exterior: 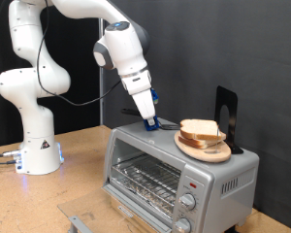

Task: Make a piece of toast with the oven

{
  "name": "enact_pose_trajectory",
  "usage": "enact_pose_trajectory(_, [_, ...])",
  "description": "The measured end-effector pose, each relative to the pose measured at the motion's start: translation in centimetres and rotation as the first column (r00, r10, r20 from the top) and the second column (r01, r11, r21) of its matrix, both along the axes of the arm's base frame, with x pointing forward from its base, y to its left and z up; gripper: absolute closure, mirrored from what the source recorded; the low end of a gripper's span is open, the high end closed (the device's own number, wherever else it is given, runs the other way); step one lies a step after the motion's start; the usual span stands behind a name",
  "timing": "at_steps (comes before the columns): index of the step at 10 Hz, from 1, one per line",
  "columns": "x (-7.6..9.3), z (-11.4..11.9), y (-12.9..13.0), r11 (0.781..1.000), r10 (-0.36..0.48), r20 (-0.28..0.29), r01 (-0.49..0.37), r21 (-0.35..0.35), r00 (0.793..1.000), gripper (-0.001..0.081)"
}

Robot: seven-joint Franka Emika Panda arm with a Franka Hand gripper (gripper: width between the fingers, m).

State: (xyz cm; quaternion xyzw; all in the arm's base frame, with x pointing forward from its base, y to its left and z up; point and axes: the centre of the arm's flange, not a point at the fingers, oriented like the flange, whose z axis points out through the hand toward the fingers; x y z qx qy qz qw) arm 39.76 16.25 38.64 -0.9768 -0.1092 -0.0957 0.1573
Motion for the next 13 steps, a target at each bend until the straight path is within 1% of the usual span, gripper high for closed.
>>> enact_pose_trajectory(1, [-0.1,0.4,0.0,1.0,-0.002,0.009,0.002,0.009,1.0,0.0118])
enact_pose_trajectory(2, [-0.2,0.8,0.1,1.0,-0.003,0.018,0.003,0.017,1.0,0.0035])
enact_pose_trajectory(3, [-0.3,1.3,0.1,1.0,-0.003,0.025,0.002,0.019,1.0,0.0035])
enact_pose_trajectory(4, [-0.4,1.6,0.1,1.0,0.001,0.026,-0.001,0.02,1.0,0.0004])
enact_pose_trajectory(6, [-0.6,1.7,0.2,1.0,0.01,0.02,-0.01,0.011,1.0,-0.0001])
enact_pose_trajectory(9, [-0.8,1.0,-0.1,1.0,0.013,0.005,-0.013,-0.017,1.0,-0.0003])
enact_pose_trajectory(13, [-0.6,-0.6,0.0,1.0,0.008,0.0,-0.008,-0.027,1.0,-0.0003])
